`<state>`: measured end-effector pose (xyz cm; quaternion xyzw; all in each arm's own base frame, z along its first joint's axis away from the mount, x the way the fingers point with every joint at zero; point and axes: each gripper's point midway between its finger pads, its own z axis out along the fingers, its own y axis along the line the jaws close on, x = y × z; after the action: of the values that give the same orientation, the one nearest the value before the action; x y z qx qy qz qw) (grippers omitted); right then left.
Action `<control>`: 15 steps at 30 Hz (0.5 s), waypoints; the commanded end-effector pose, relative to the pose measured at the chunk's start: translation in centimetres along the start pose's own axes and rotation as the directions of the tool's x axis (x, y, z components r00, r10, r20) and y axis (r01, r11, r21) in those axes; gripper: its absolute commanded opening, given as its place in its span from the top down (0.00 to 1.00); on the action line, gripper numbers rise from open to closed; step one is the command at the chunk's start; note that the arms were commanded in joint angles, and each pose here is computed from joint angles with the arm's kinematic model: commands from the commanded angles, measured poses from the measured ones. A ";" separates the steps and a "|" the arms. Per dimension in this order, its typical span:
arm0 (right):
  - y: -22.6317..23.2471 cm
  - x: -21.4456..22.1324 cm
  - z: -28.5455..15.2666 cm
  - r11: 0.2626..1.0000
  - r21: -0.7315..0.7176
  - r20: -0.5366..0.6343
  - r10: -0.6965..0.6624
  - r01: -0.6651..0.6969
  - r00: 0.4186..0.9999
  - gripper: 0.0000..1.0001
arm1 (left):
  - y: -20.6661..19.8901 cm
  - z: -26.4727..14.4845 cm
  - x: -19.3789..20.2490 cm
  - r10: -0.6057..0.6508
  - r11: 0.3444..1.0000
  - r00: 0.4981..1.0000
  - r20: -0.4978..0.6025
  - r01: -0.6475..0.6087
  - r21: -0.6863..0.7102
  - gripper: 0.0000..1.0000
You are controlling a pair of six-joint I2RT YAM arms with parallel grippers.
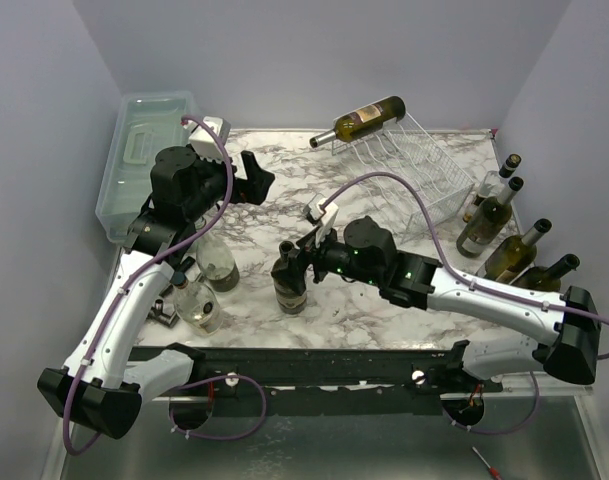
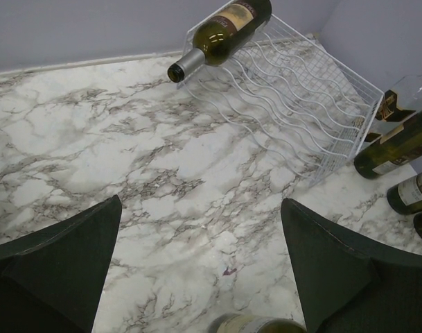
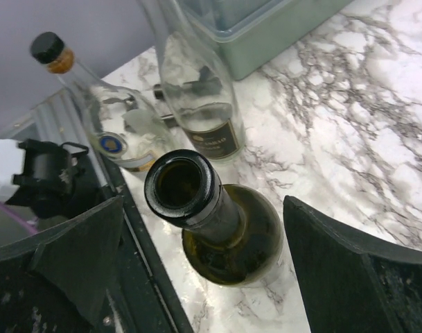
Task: Put the wine bottle on the wine rack
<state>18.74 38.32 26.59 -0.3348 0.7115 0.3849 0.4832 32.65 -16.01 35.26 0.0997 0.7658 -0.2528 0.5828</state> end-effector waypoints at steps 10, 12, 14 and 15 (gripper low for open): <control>-3.1 -0.2 3.0 0.960 0.265 0.048 -0.106 0.090 0.993 0.13 | -1.5 -0.2 -0.8 -0.001 0.998 1.000 0.018 -0.001 0.071 0.01; -3.2 0.0 3.3 0.957 0.276 0.056 -0.107 0.088 0.993 0.14 | -1.2 -0.1 -0.9 -0.006 0.999 1.000 0.025 0.005 0.053 0.01; -3.5 0.1 3.5 0.951 0.296 0.057 -0.109 0.087 0.992 0.17 | -0.7 -0.1 -0.9 -0.006 1.000 1.000 0.030 0.005 0.024 0.01; -3.6 0.2 3.6 0.948 0.307 0.058 -0.106 0.083 0.993 0.19 | -0.4 -0.1 -0.9 -0.006 1.000 0.999 0.033 0.006 0.011 0.01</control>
<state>21.99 39.26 22.83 -0.3092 0.7386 0.2709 0.5342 32.45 -16.40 35.28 0.1052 0.7646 -0.2633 0.5788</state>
